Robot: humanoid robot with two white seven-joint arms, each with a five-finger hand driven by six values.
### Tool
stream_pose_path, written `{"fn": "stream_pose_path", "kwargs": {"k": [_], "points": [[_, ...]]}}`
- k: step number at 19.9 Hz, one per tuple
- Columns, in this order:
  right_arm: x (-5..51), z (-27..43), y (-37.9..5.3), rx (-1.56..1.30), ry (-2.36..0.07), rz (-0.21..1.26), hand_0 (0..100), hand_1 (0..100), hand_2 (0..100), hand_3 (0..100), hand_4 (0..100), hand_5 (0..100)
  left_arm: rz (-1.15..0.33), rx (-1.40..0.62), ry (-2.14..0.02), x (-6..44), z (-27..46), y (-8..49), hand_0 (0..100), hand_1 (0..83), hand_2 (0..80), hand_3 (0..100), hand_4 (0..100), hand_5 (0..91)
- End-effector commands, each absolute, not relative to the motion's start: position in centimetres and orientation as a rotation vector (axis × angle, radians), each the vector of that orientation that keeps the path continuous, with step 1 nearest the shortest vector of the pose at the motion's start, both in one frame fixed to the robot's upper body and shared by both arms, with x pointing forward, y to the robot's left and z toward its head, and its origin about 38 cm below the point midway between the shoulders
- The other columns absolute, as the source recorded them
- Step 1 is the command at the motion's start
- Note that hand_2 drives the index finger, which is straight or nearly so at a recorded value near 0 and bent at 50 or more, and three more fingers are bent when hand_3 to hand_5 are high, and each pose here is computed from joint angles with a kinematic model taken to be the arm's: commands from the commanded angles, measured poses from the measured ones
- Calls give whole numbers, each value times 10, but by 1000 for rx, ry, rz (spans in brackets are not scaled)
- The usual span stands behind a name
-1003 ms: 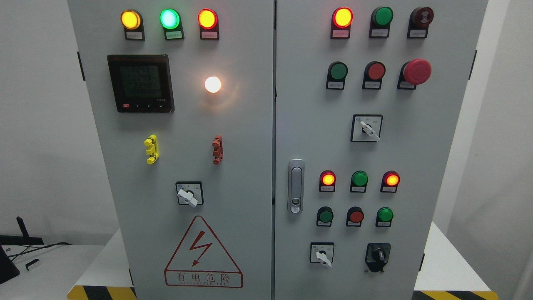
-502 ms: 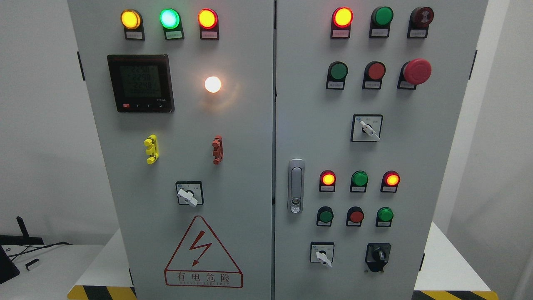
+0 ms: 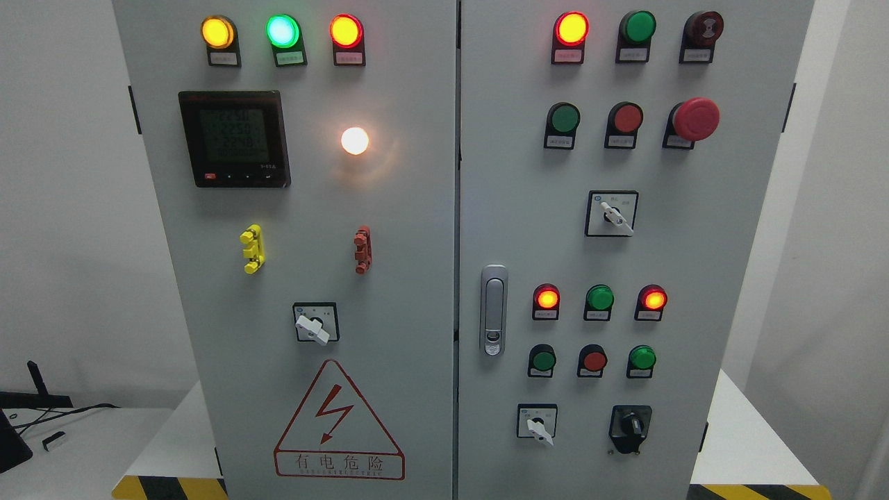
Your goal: Trip black knob to open circuit
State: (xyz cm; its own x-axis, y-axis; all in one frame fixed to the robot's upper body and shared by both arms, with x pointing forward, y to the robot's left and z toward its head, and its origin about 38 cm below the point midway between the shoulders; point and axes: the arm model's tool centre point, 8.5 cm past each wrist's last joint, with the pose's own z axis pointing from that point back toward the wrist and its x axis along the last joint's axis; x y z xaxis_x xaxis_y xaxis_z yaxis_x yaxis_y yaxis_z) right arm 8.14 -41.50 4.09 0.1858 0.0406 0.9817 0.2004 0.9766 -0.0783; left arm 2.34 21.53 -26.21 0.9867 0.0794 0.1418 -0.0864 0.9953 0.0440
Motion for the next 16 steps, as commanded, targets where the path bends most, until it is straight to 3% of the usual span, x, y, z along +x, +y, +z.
{"fn": "stream_pose_path", "kwargs": {"k": [1,9,16], "points": [[139,112,-429,-267,-1586,-91,277,479,369,1000,1000,917,53,49,-141,24,-262,215,120,389,0,0,0,0],[192,130,-427,-233,-1642,-159,285,484,378,1000,1000,918,53,49,-141,24,-262,215,120,389,0,0,0,0],[224,139,-417,-211,-1661,-141,282,691,402,1000,1000,920,53,49,-141,24,-262,215,120,389,0,0,0,0]]}}
